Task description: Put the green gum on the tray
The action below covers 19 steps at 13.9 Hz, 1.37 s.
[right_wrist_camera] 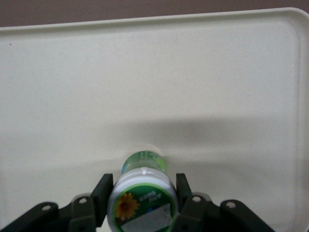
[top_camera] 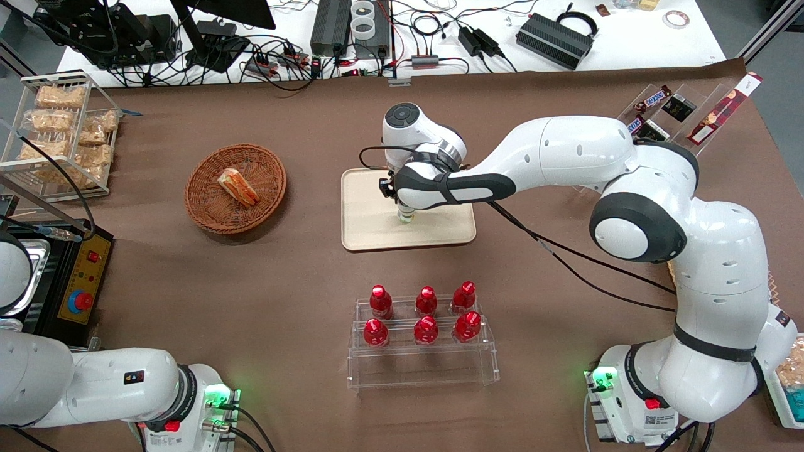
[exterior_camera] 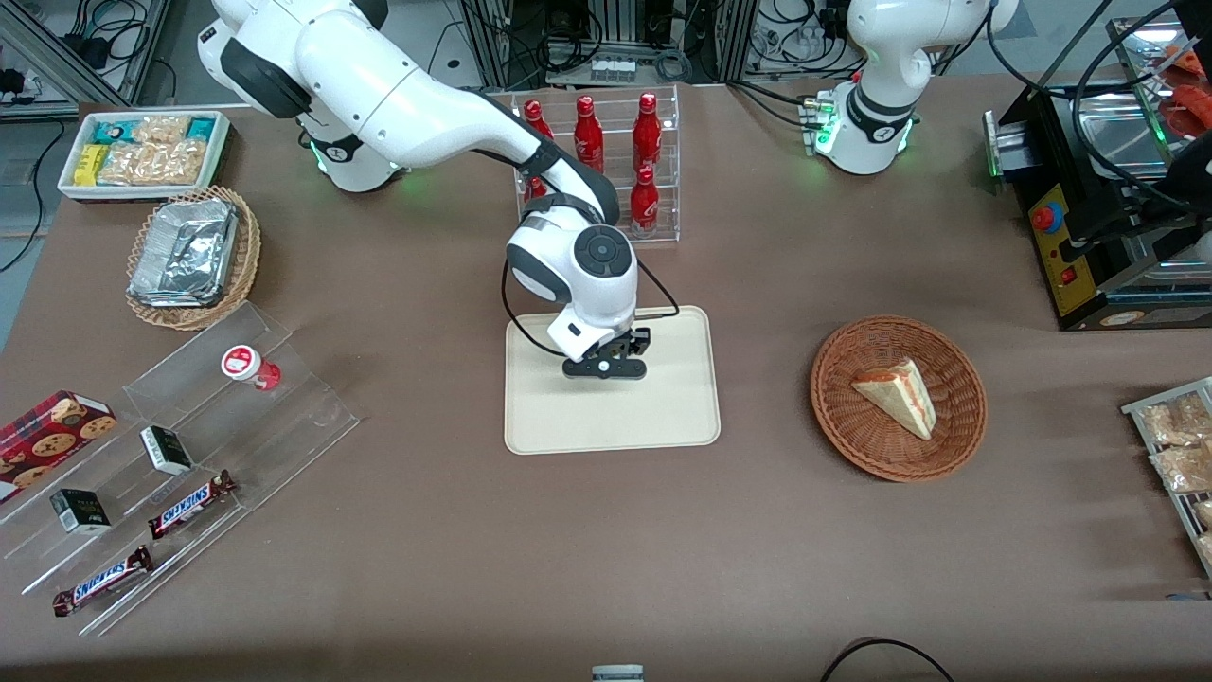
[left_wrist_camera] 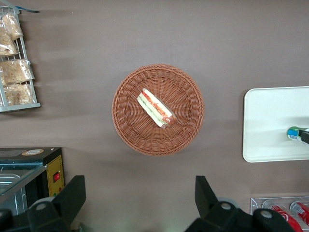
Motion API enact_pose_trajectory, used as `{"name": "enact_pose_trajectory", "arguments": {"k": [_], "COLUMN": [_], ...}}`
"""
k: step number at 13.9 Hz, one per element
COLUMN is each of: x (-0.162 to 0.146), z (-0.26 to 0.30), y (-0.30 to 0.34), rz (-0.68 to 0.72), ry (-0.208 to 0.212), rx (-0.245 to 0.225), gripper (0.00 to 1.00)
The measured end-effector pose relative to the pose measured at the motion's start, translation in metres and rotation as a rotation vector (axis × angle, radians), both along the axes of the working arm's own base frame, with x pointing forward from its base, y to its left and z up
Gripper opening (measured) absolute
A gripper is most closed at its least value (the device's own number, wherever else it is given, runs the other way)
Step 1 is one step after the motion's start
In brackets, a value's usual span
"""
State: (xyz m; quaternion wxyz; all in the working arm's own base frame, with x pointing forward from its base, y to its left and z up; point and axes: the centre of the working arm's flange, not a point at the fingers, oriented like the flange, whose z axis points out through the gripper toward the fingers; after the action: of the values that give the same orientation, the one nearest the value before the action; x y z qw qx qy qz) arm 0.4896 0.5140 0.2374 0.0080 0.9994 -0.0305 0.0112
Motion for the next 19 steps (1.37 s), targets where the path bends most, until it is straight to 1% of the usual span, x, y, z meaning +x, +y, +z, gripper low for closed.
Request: {"name": "enact_pose_trajectory", "arguments": {"k": [2, 3, 5, 6, 7, 9, 11, 13, 16, 17, 18, 19], "x": [0.000, 0.001, 0.003, 0.005, 0.008, 0.016, 0.024, 0.024, 0.016, 0.014, 0.014, 0.014], "z": [-0.002, -0.002, -0.003, -0.001, 0.002, 0.023, 0.066, 0.119, 0.186, 0.205, 0.223, 0.242], "y": [0.000, -0.001, -0.003, -0.003, -0.003, -0.006, -0.016, -0.032, -0.059, -0.072, -0.088, -0.108], "rz": [-0.001, -0.002, -0.006, -0.008, -0.011, -0.022, -0.035, -0.036, -0.011, -0.001, 0.002, 0.007], "ry": [0.001, 0.000, -0.002, -0.005, -0.010, -0.027, -0.045, -0.056, -0.058, -0.055, -0.039, -0.009], "rx": [0.001, 0.001, 0.001, 0.003, 0.008, 0.012, -0.011, -0.054, -0.122, -0.135, -0.135, -0.124], "gripper": [0.58, 0.64, 0.81, 0.92, 0.98, 0.98, 0.98, 0.98, 0.98, 0.98, 0.98, 0.99]}}
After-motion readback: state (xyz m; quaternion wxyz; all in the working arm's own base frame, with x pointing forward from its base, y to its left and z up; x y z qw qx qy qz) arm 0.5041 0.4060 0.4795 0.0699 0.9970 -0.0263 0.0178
